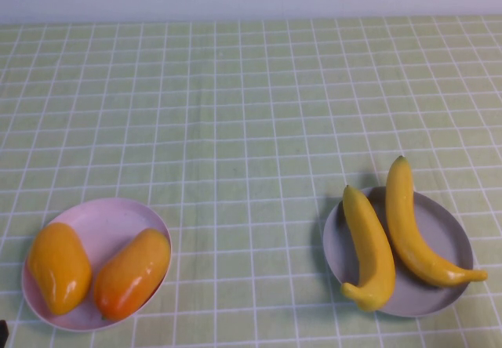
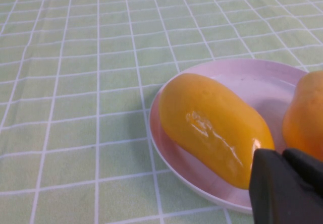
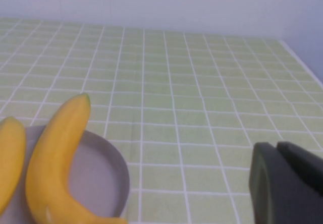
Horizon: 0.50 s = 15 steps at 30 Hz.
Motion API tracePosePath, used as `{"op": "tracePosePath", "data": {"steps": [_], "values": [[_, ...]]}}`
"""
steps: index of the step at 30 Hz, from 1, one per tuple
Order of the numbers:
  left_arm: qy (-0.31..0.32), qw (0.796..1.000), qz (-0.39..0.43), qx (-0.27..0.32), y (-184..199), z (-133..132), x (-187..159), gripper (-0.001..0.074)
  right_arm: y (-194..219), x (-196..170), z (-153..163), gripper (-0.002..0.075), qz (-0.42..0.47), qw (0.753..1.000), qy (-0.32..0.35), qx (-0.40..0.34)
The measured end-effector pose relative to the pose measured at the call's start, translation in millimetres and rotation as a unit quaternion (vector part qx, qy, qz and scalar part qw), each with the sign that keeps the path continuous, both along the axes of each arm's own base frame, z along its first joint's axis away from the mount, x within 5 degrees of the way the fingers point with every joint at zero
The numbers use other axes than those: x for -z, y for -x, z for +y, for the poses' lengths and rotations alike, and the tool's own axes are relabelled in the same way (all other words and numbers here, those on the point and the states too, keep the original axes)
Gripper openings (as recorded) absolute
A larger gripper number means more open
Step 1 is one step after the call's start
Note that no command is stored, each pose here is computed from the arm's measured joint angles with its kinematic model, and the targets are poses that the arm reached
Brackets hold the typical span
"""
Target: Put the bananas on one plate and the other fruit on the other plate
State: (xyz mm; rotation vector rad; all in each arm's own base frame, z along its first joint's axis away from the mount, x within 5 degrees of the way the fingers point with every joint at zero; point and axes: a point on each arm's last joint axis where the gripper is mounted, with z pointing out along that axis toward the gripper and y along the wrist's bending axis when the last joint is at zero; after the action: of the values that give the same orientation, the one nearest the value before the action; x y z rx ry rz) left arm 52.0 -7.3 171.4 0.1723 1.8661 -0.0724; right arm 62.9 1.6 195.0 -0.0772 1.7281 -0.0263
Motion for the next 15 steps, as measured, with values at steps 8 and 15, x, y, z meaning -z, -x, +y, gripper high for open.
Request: {"op": "tracePosePath", "data": {"steps": [8,15], "values": [[0.0,1.0,-0.001,0.0,0.1,0.0,-0.1,0.0002,6.6,6.0,-1.1,-0.0015,-0.025,0.999,-0.022,0.013],[0.0,1.0,-0.001,0.0,0.1,0.0,-0.1,0.0002,7.4,12.1,-0.7,-0.0015,0.008,0.999,-0.029,0.013]]}}
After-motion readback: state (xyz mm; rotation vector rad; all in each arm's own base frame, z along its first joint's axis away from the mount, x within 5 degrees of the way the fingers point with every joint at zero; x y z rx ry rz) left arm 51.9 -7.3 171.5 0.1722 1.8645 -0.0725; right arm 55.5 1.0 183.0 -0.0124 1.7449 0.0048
